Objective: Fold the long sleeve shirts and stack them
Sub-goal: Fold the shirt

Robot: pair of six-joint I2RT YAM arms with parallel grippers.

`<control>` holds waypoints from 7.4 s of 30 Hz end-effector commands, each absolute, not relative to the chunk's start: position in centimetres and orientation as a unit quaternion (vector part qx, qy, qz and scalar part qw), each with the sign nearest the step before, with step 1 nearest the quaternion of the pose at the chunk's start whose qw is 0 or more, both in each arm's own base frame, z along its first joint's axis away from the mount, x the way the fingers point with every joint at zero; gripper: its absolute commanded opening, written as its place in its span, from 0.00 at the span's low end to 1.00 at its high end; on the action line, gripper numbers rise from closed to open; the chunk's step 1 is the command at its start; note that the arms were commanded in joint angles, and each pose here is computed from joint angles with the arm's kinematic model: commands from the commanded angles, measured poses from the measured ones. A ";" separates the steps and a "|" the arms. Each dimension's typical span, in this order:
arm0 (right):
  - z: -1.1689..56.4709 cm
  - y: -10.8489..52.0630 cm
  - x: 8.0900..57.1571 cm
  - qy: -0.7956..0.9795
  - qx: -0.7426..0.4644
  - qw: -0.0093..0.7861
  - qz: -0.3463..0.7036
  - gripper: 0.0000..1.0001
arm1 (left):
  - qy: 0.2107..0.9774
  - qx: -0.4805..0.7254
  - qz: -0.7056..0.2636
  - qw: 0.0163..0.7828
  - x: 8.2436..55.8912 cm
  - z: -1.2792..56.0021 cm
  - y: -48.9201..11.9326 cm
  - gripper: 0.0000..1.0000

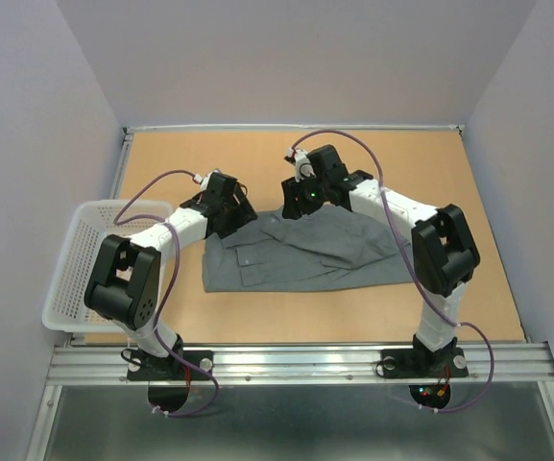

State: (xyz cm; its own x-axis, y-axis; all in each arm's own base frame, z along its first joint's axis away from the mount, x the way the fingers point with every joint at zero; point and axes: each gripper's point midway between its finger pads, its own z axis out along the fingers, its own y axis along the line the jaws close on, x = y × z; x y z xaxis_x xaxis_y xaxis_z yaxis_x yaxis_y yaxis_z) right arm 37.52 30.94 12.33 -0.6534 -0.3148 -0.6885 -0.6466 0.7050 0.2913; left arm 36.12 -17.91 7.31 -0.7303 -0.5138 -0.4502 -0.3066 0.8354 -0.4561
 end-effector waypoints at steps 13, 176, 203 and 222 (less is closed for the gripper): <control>8.1 35.6 39.9 0.863 -0.277 0.259 0.333 0.46 | 0.911 -0.154 -0.179 0.338 34.8 10.9 -16.8 0.76; 8.9 7.7 31.0 0.926 0.203 0.295 0.117 0.70 | 0.868 -0.123 -0.257 0.407 34.1 11.2 -20.6 0.13; 6.1 8.9 29.9 0.839 0.333 0.304 0.304 0.59 | 0.850 -0.088 -0.244 0.459 35.9 13.9 -20.6 0.17; 4.3 8.8 30.3 0.829 0.346 0.307 0.314 0.38 | 0.846 -0.077 -0.250 0.465 37.1 15.2 -21.5 0.17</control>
State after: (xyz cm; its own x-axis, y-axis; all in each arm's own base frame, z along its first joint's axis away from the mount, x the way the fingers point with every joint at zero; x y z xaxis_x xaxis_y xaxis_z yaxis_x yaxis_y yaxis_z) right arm 29.49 8.91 3.64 -0.5906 0.7620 -0.2658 0.4194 0.5712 0.7056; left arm 35.90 -21.03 12.65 -0.6075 -0.3559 -0.7101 0.0659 0.8683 -0.4916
